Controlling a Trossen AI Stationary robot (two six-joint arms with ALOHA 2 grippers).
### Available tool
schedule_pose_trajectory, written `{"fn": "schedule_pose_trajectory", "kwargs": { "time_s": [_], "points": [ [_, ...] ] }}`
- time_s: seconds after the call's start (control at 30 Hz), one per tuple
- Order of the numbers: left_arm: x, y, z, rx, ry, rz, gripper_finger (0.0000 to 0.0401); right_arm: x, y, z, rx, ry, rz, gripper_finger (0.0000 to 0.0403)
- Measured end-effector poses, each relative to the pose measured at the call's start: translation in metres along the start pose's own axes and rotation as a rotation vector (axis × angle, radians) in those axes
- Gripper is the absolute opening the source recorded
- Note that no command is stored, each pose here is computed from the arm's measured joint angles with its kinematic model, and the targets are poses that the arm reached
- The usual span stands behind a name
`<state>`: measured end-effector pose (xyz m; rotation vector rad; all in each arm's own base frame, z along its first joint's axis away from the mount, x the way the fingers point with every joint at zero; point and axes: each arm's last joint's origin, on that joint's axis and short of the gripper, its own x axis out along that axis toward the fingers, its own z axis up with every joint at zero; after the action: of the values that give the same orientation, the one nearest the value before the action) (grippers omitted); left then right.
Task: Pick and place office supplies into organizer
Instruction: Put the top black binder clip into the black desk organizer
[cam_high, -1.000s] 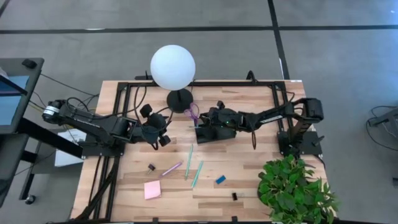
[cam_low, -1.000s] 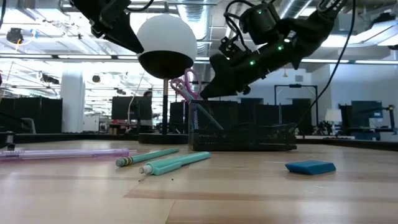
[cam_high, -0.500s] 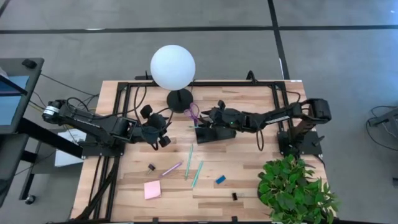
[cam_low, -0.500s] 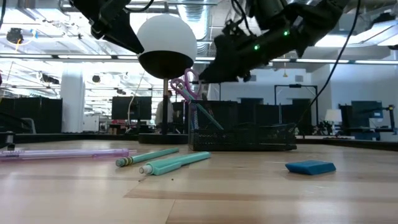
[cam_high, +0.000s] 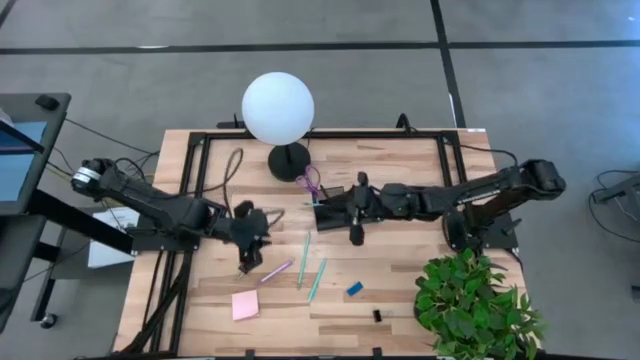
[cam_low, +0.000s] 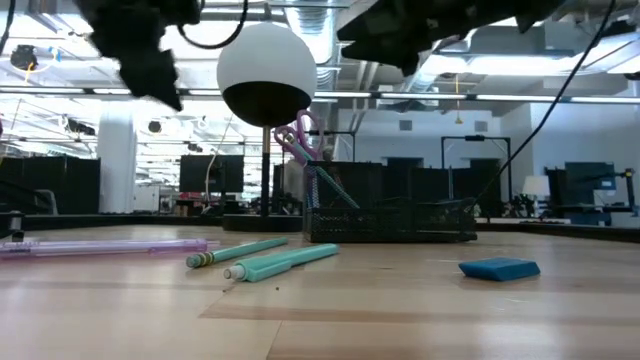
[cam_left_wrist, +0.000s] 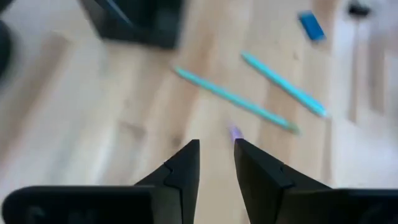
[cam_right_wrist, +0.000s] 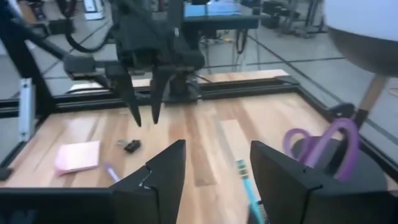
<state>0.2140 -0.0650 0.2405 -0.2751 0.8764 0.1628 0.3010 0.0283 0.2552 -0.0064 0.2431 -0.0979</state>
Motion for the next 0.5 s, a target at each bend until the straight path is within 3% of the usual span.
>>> {"fn": "schedule_pose_trajectory", "kwargs": {
  "time_s": [0.3, 0.5],
  "points": [
    [0.016, -0.004, -0.057, -0.255, 0.256, 0.041, 0.0096, 0.008, 0.009, -0.015, -0.029, 0.072, 0.019, 0.0162],
    [0.015, -0.003, -0.081, -0.314, 0.365, 0.100, 0.0120, 0.007, 0.009, -0.013, -0.028, 0.067, 0.019, 0.0164]
  ]
}}
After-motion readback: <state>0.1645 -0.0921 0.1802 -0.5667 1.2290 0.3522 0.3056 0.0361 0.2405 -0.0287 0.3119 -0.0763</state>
